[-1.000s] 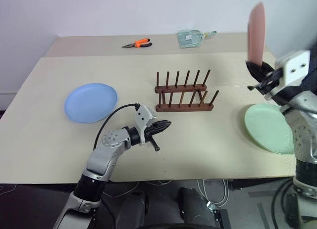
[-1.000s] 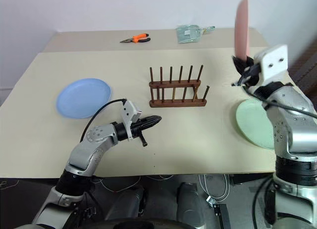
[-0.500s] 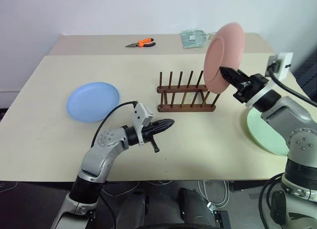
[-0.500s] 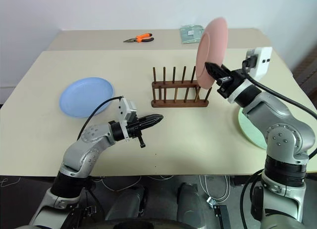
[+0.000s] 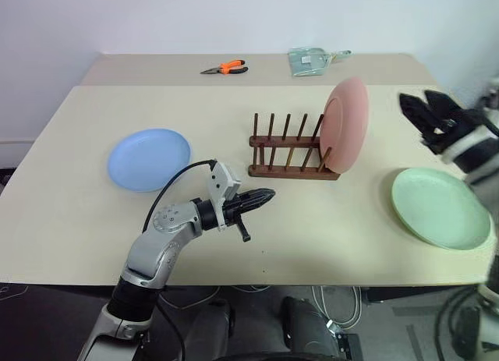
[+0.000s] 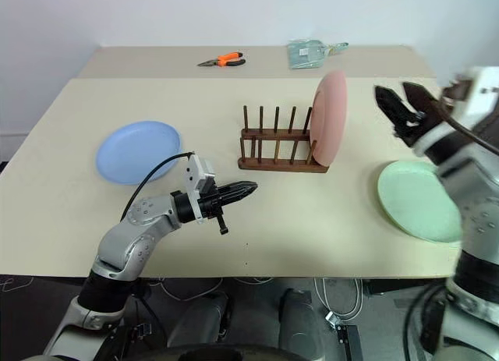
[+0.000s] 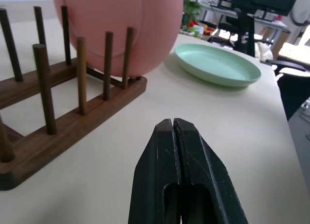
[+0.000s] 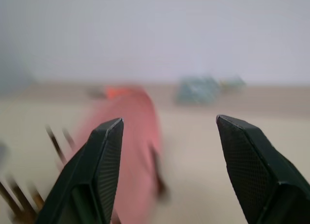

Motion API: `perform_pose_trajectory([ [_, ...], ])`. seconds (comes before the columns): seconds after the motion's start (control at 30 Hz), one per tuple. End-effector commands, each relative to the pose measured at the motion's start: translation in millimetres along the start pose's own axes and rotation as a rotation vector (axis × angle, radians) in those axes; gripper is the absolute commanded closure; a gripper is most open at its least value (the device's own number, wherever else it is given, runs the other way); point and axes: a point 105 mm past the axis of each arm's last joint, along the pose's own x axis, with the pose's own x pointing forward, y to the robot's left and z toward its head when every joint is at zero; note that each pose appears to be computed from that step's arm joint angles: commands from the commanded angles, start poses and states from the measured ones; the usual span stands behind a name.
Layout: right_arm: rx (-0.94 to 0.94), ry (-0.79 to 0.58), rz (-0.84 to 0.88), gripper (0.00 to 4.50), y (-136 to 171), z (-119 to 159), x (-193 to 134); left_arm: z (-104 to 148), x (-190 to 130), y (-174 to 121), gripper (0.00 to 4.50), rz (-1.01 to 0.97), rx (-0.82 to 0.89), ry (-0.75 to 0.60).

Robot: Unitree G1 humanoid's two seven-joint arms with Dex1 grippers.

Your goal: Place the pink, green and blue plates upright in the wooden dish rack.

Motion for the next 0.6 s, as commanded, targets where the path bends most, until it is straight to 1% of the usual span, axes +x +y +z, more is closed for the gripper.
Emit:
perform_pose_trajectory([
  [0.03, -0.215, 0.178, 0.06, 1.43, 11.9, -27.0, -17.3, 6.4, 4.1, -6.3, 4.5, -0.046, 0.022, -0.02],
  [0.1, -0.317, 0.368, 0.106, 1.43, 23.3, -70.7, -29.5, 5.8, 8.1, -7.5, 4.5, -0.068, 0.026, -0.015],
  [0.13, -0.346, 0.434, 0.112, 1.43, 26.3, -88.1, -34.3, 5.8, 9.9, -7.7, 4.5, -0.075, 0.029, -0.013],
  [0.2, -0.409, 0.533, 0.082, 1.43, 22.4, -113.5, -40.5, 6.1, 12.4, -7.6, 4.5, -0.082, 0.032, -0.012],
  [0.23, -0.441, 0.568, 0.058, 1.43, 17.5, -121.9, -42.4, 6.3, 13.2, -7.8, 4.5, -0.085, 0.032, -0.013],
  [0.27, -0.462, 0.593, 0.034, 1.66, 12.8, -128.1, -43.9, 6.3, 13.6, -8.0, 4.5, -0.089, 0.034, -0.013],
  [0.33, -0.48, 0.625, -0.012, 2.28, 4.3, -136.0, -45.5, 6.8, 13.7, -8.4, 4.5, -0.093, 0.037, -0.012],
  [0.4, -0.524, 0.65, -0.049, 3.27, -4.4, -140.9, -46.9, 6.6, 12.3, -8.5, 4.5, -0.093, 0.038, -0.009],
  [0.47, -0.55, 0.646, -0.082, 4.25, -11.5, -139.6, -45.6, 5.8, 10.4, -8.6, 4.5, -0.092, 0.04, -0.005],
  [0.5, -0.554, 0.635, -0.097, 4.46, -14.1, -137.1, -44.0, 5.5, 9.7, -8.6, 4.5, -0.091, 0.04, -0.004],
  [0.6, -0.574, 0.606, -0.123, 4.46, -19.7, -129.9, -39.5, 4.8, 8.5, -9.0, 4.5, -0.088, 0.04, -0.002],
])
